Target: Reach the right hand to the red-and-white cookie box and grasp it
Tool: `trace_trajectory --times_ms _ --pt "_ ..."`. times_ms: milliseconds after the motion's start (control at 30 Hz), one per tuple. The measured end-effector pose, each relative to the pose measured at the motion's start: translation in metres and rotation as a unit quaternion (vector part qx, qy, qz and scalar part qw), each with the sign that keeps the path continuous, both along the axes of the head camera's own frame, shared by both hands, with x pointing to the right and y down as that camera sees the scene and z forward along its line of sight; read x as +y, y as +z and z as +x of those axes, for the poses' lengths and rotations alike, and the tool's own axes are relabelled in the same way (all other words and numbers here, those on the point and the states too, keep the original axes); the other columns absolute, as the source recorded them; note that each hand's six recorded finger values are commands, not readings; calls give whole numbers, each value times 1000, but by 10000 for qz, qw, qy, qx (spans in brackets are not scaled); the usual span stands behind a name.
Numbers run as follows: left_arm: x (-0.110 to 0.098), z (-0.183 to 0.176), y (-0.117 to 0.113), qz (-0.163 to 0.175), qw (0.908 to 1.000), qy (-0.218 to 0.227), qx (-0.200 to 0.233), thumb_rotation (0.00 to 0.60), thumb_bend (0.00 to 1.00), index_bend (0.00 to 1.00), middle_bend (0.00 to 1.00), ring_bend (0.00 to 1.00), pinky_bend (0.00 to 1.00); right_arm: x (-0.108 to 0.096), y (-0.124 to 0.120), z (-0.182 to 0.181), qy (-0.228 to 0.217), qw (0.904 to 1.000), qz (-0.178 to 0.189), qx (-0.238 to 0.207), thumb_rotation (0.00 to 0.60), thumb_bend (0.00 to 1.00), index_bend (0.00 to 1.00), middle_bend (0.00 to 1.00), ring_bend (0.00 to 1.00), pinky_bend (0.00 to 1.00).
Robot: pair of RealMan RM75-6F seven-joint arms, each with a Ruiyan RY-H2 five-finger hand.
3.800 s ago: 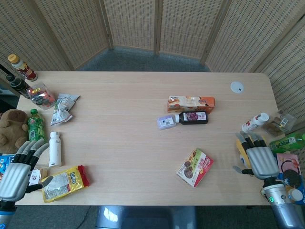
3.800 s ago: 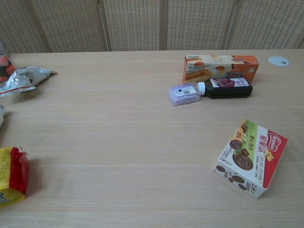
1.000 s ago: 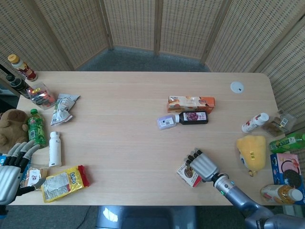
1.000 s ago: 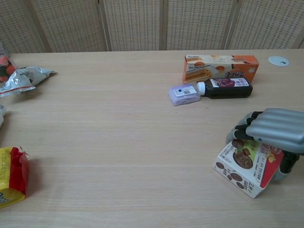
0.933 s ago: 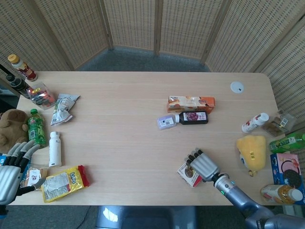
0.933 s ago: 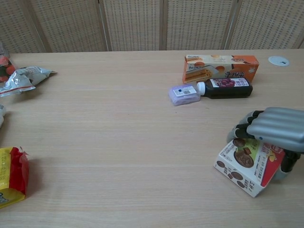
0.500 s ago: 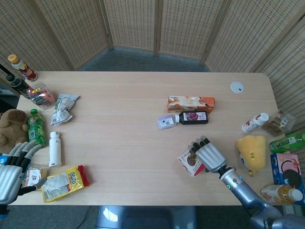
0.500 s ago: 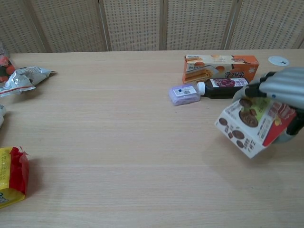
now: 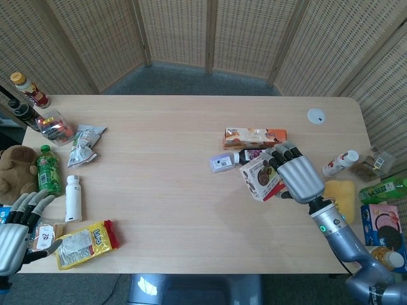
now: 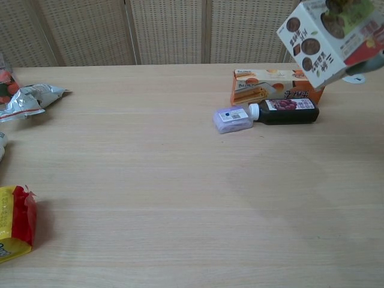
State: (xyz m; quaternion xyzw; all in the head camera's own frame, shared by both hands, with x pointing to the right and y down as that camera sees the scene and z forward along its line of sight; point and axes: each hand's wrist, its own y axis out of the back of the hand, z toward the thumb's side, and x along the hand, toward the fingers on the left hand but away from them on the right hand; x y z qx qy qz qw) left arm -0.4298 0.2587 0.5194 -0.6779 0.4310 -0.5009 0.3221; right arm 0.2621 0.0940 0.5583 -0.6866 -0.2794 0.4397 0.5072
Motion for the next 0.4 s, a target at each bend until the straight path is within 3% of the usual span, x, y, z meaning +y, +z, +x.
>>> trace_trajectory --times_ms 167,400 --pt "3 -3 -3 17 10000 -34 -11 600 225 119 75 0 0 -10 -16 -1 59 9998 193 -81 600 155 409 535 318 236" --pt "4 -3 0 -6 10000 -30 29 600 225 119 74 0 0 -11 -20 -2 45 9997 241 -33 600 156 412 536 321 236"
